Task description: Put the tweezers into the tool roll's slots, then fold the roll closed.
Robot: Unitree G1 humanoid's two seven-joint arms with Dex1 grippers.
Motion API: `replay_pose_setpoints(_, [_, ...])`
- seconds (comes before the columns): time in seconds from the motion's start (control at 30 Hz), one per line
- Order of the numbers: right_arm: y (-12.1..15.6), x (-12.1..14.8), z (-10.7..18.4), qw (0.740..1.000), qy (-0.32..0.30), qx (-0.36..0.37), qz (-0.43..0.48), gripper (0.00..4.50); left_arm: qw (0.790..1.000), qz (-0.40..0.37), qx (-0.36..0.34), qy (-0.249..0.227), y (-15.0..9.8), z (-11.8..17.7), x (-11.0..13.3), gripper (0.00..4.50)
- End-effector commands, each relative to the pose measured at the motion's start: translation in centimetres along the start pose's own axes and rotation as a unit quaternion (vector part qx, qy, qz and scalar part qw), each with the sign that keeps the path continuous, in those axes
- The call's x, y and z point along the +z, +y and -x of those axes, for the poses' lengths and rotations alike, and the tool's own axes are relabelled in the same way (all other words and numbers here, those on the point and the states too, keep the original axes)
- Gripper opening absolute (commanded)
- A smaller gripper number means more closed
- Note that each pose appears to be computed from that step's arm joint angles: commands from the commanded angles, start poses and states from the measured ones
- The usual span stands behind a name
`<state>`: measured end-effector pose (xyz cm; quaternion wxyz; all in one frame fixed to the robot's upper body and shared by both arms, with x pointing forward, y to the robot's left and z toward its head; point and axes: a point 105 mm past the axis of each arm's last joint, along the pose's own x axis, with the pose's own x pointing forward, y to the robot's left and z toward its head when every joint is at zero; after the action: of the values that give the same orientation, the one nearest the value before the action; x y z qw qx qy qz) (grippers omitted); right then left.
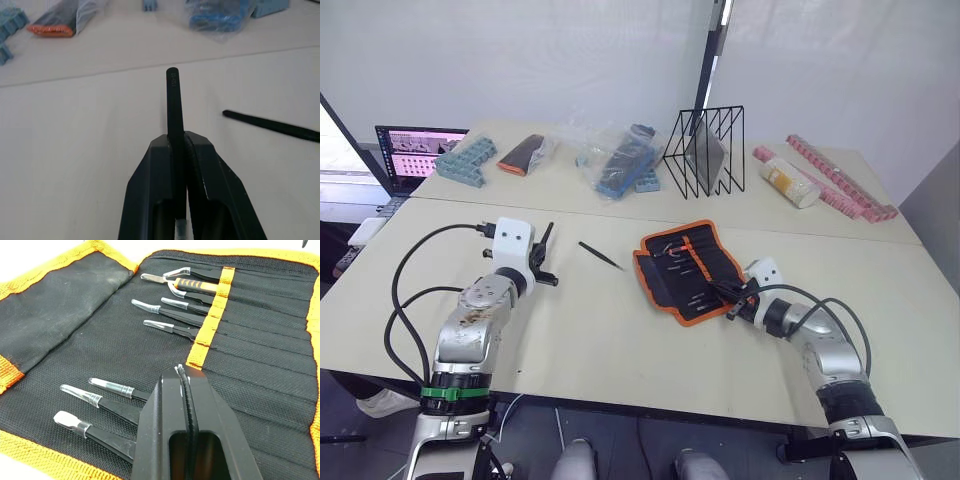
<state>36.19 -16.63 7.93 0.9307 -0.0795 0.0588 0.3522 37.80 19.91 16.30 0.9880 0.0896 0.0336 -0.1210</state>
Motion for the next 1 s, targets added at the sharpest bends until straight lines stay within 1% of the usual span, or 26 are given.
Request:
replay_pose_setpoints(0.03, [-0.7,-2.3,1.4,0.998,0.044,-0.03,-0.018,0.0,0.99,-0.041,-0.109,-0.076,-2.6,0.5,5.4,0.02])
replay_pose_setpoints(0.1, [-0.8,-2.5,1.8,0.998,0.044,-0.036,-0.018,0.0,0.978,-0.061,-0.185,-0.071,-4.3,0.9,6.5,0.02])
replay_pose_setpoints(0.17, [-0.7,-2.6,2.0,0.998,0.045,-0.04,-0.019,0.0,0.965,-0.08,-0.243,-0.059,-5.5,1.2,6.8,0.02])
replay_pose_setpoints(0.27, [-0.6,-2.8,2.5,0.998,0.044,-0.05,-0.023,0.0,0.933,-0.116,-0.34,-0.029,-8.0,1.8,6.7,0.02])
replay_pose_setpoints(0.3, [-0.6,-2.8,2.6,0.997,0.044,-0.053,-0.023,0.0,0.923,-0.123,-0.363,-0.02,-8.6,1.9,6.7,0.02])
replay_pose_setpoints(0.37, [-0.5,-2.9,2.8,0.997,0.043,-0.057,-0.024,0.0,0.911,-0.132,-0.39,-0.008,-9.3,1.7,6.6,0.02])
replay_pose_setpoints(0.43, [-0.4,-2.9,3.0,0.997,0.043,-0.062,-0.025,0.0,0.901,-0.14,-0.411,0.013,-10.1,1.2,6.3,0.02])
replay_pose_setpoints(0.5, [-0.2,-2.9,3.0,0.997,0.043,-0.066,-0.026,0.0,0.893,-0.16,-0.421,0.016,-10.7,0.4,6.3,0.02])
replay_pose_setpoints(0.63, [0.6,-3.0,3.3,0.996,0.042,-0.07,-0.021,0.0,0.883,-0.163,-0.438,0.034,-12.3,-2.4,6.7,0.02])
replay_pose_setpoints(0.77, [1.3,-2.7,3.0,0.996,0.031,-0.075,-0.03,0.0,0.866,-0.194,-0.457,0.06,-13.4,-4.3,5.8,0.02])
replay_pose_setpoints(0.83, [1.2,-2.8,3.0,0.995,0.032,-0.086,-0.036,0.0,0.856,-0.19,-0.478,0.05,-14.2,-5.0,5.7,0.02])
replay_pose_setpoints(0.9, [1.2,-2.9,3.0,0.995,0.032,-0.091,-0.038,0.0,0.85,-0.212,-0.478,0.063,-14.6,-5.9,4.7,0.02])
replay_pose_setpoints(0.97, [1.4,-2.9,3.1,0.994,0.033,-0.092,-0.039,0.0,0.846,-0.199,-0.489,0.07,-15.3,-6.3,4.4,0.02])
replay_pose_setpoints(1.0, [1.5,-2.9,3.1,0.994,0.032,-0.093,-0.039,0.0,0.84,-0.209,-0.495,0.072,-15.8,-6.4,4.1,0.02])
